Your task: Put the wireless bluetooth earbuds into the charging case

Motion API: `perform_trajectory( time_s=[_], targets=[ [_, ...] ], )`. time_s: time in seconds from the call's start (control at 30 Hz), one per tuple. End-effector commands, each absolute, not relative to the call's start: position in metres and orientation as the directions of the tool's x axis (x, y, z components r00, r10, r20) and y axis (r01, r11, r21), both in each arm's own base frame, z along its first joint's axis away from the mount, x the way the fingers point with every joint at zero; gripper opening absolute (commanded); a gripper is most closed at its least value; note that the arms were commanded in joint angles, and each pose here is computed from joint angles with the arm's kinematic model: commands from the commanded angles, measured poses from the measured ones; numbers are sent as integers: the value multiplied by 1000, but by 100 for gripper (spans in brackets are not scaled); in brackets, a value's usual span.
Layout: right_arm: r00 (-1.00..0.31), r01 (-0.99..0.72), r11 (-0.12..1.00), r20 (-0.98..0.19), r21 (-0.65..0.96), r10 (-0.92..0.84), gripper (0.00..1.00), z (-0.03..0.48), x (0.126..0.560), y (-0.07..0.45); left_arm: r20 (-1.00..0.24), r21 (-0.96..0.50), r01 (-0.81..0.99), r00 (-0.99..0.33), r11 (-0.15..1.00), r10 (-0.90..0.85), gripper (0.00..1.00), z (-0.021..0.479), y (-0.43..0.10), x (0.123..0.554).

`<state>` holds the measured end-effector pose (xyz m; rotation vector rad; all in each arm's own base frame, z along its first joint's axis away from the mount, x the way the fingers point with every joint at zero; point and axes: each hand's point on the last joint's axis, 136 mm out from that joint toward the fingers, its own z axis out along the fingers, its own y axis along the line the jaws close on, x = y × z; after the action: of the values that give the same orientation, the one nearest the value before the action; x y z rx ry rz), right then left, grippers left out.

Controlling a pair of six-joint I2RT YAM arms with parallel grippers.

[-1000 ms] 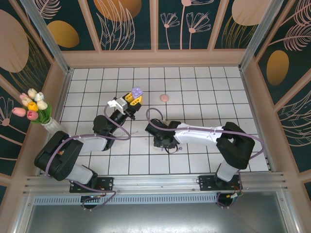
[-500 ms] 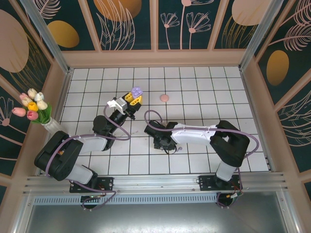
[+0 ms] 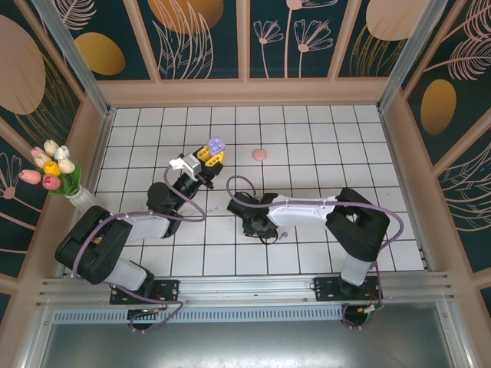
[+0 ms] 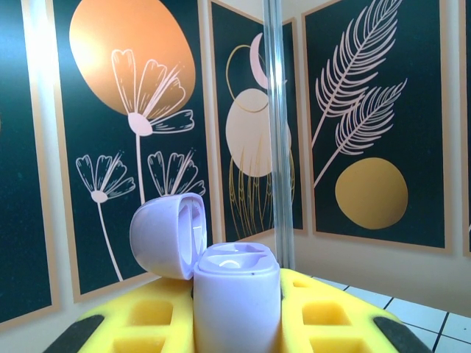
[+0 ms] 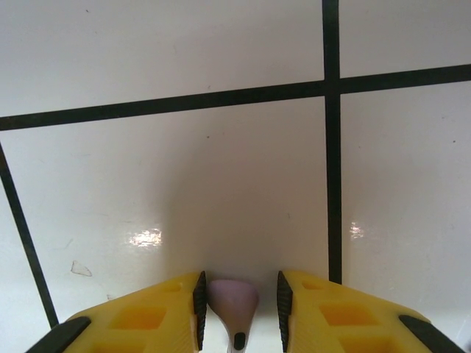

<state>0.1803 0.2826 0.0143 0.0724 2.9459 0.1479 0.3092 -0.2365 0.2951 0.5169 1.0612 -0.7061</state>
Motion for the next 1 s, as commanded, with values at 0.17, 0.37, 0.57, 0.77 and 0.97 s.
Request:
perform_trajectory(
  time_s=[0.17,0.37,0.57,0.77,0.97],
  targets=[
    [-987,40,994,-151,105,56,31,3,176,286,-881,42,732,348,680,-320,0,311,-232,308],
    [-987,46,993,-145,110,62,33,7,172,288,-882,41,733,346,679,-321,0,311,-233,308],
    [-988,79,992,-121,101,91,33,7,164,286,-883,39,734,343,678,-320,0,310,-233,308],
    [-989,92,992,-110,80,101,32,5,161,284,-882,38,737,342,675,-324,0,309,-233,308],
    [-988,93,993,-113,77,101,32,7,160,286,-879,36,737,344,675,-329,0,309,-232,307]
  ],
)
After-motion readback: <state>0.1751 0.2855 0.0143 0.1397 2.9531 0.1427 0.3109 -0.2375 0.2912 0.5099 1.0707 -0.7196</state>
